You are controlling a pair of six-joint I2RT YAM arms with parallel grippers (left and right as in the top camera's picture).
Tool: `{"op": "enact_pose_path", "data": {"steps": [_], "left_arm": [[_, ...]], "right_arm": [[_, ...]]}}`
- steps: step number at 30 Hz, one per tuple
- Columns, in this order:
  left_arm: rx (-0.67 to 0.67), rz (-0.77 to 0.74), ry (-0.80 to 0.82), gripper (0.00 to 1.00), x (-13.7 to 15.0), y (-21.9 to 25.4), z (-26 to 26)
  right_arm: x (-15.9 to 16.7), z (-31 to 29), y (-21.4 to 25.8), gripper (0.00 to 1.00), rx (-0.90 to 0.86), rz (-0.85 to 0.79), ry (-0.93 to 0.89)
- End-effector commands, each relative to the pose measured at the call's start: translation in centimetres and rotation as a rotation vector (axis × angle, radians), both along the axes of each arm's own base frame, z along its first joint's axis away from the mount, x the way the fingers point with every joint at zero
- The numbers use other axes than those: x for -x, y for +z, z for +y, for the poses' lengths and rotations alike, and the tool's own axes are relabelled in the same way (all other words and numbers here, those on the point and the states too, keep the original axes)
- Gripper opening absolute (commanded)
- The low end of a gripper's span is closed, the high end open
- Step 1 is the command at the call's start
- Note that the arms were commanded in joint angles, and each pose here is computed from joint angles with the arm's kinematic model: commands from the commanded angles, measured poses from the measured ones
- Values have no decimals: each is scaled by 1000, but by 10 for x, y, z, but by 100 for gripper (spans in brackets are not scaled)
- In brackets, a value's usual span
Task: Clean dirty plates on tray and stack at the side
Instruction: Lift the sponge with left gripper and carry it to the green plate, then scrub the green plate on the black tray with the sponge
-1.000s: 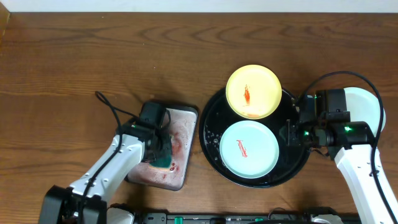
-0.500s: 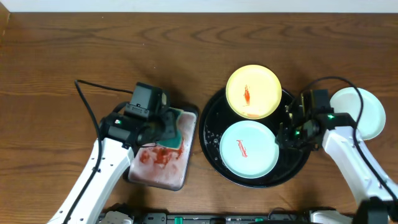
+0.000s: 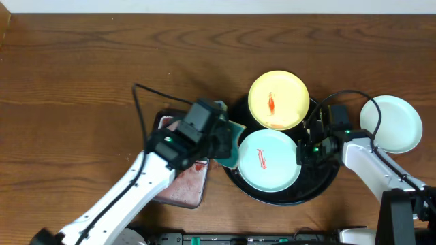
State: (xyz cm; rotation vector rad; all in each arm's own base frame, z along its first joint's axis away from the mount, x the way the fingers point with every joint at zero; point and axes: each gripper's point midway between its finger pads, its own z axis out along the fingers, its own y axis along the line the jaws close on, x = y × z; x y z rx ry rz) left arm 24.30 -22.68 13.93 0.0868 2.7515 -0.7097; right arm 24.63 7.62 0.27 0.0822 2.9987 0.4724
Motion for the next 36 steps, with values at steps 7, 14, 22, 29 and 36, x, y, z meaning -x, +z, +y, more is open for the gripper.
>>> {"op": "enact_pose_path", "data": {"steps": [7, 14, 22, 29, 36], "left_arm": [[33, 80, -26, 7, 7, -26, -50], [62, 89, -53, 8, 5, -56, -90], [61, 188, -33, 8, 10, -120, -123], [-29, 214, -51, 7, 11, -160, -111], [-470, 103, 111, 7, -10, -168, -19]], "right_arm": [[13, -14, -18, 1, 98, 28, -27], [13, -15, -18, 1, 98, 27, -28], [15, -14, -18, 1, 95, 38, -27], [16, -14, -18, 1, 96, 43, -27], [19, -15, -18, 1, 98, 52, -26]]}}
